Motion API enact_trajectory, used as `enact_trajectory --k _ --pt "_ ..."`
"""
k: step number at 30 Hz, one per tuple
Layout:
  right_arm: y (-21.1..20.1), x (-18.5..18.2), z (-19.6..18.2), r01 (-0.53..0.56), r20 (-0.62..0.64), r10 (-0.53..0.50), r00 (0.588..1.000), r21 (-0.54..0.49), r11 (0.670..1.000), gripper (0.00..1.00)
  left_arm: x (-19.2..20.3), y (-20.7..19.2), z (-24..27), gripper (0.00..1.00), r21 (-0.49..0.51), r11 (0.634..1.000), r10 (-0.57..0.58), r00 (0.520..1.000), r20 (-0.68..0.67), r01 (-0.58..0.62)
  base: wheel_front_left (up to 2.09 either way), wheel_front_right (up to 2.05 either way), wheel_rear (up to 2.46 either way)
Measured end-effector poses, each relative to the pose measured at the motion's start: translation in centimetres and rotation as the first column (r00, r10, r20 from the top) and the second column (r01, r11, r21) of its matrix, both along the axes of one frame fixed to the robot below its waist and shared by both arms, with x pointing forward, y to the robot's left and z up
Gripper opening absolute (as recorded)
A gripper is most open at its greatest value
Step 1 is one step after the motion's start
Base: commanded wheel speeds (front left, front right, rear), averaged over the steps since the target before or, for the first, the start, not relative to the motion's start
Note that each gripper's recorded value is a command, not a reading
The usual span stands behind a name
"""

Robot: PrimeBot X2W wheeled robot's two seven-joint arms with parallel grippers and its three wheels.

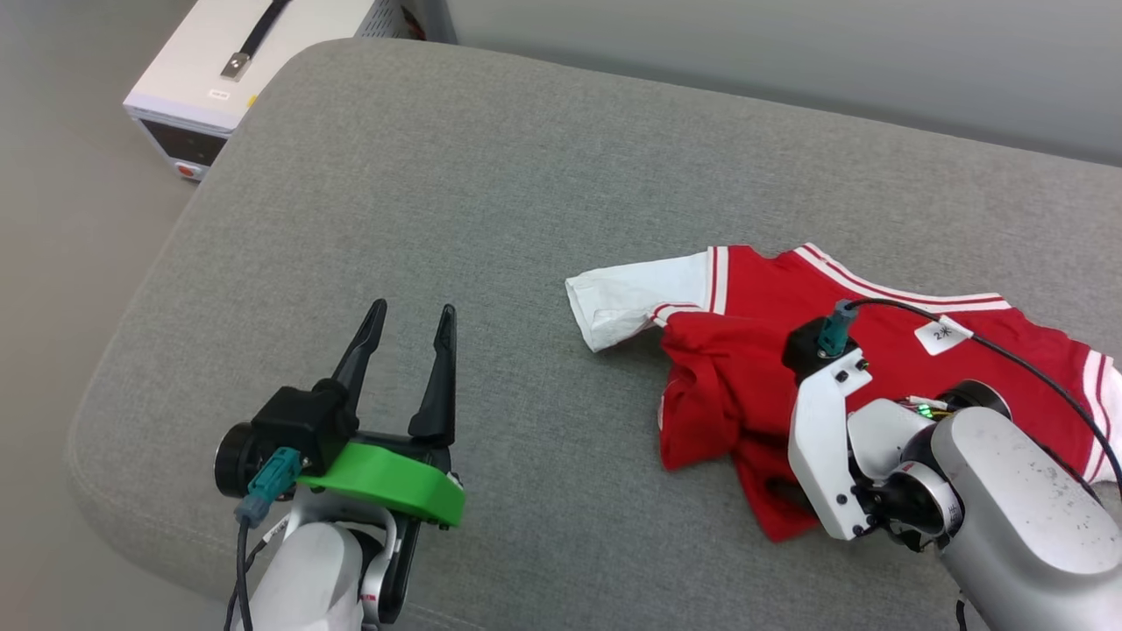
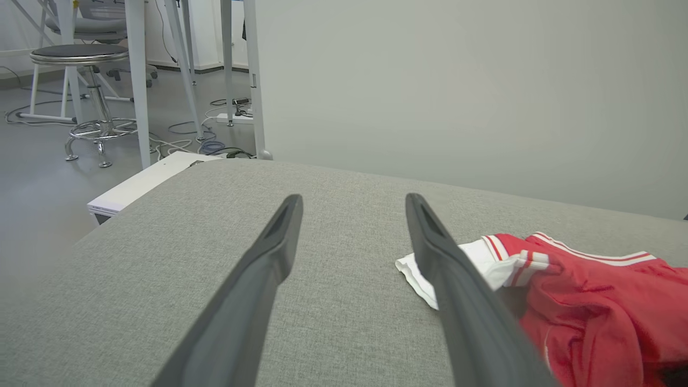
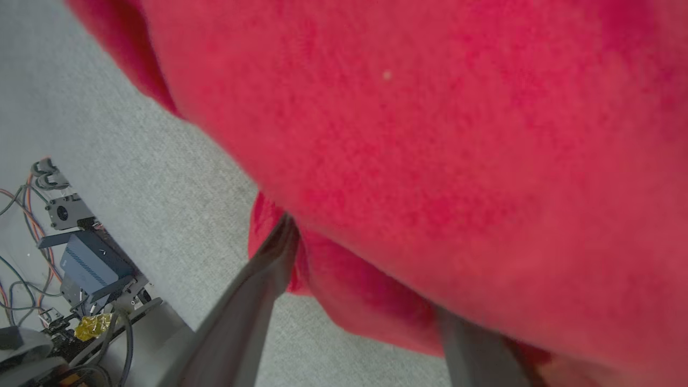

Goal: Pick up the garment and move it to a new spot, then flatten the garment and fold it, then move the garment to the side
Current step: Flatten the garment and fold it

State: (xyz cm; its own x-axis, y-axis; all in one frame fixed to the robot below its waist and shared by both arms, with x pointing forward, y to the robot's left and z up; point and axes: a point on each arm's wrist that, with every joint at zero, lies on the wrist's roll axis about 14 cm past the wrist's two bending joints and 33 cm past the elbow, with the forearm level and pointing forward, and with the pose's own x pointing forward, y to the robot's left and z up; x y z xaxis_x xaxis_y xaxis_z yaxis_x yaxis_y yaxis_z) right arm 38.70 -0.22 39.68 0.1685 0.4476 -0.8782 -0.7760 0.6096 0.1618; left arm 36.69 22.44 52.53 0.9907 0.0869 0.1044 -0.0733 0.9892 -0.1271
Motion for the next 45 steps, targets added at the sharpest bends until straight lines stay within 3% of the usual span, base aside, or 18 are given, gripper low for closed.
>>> enact_trajectory --k 10,11,12,13,26,32,41,42,43,45 --pt "-0.2 -0.3 -2.9 -0.072 -0.038 0.069 0.997 -0.105 0.992 1.00 -0.3 0.9 -0.7 1.00 0.001 0.999 0.033 0.999 -0.021 -0.033 0.00 0.00 0.00" --pt "-0.3 -0.4 -3.1 -0.073 -0.044 0.069 0.997 -0.109 0.991 0.45 -0.3 0.8 -0.7 1.00 0.001 0.999 0.032 0.999 -0.021 -0.032 0.00 0.00 0.00" --pt "-0.3 -0.4 -3.1 -0.076 -0.044 0.072 0.996 -0.111 0.991 0.02 -0.3 0.8 -0.7 1.00 0.000 1.000 0.030 0.999 -0.021 -0.030 0.00 0.00 0.00" --pt "-0.4 -0.5 -3.1 -0.077 -0.043 0.072 0.996 -0.110 0.991 0.00 -0.3 0.8 -0.7 1.00 0.000 1.000 0.029 0.999 -0.019 -0.029 0.00 0.00 0.00" --pt "-4.2 -4.3 -2.4 -0.036 -0.094 0.026 0.995 -0.101 0.994 0.00 -0.8 -0.1 0.7 1.00 0.002 1.000 -0.005 1.000 0.029 0.005 0.00 0.00 0.00" --pt "-9.2 -6.9 -2.5 0.040 -0.133 -0.063 0.989 -0.168 0.985 0.00 -0.5 -1.4 1.3 1.00 -0.003 0.999 -0.043 0.998 0.051 0.044 0.00 0.00 0.00" --pt "-12.6 -9.9 -2.4 0.168 -0.145 -0.190 0.971 -0.152 0.974 0.00 0.1 -3.2 1.3 1.00 -0.015 0.995 -0.095 0.994 0.053 0.096 0.00 0.00 0.00" --pt "-12.5 -9.8 -2.3 0.181 -0.130 -0.199 0.971 -0.136 0.974 0.07 0.2 -3.4 1.3 1.00 -0.015 0.995 -0.100 0.994 0.053 0.100 0.00 0.00 0.00" --pt "-12.2 -9.5 -2.0 0.201 -0.109 -0.213 0.971 -0.110 0.973 1.00 0.3 -3.5 1.3 1.00 -0.016 0.994 -0.104 0.993 0.053 0.105 0.00 0.00 0.00" --pt "-11.6 -9.2 -1.5 0.229 -0.086 -0.233 0.969 -0.057 0.972 1.00 0.5 -3.8 1.2 1.00 -0.017 0.993 -0.117 0.992 0.047 0.118 0.00 0.00 0.00"
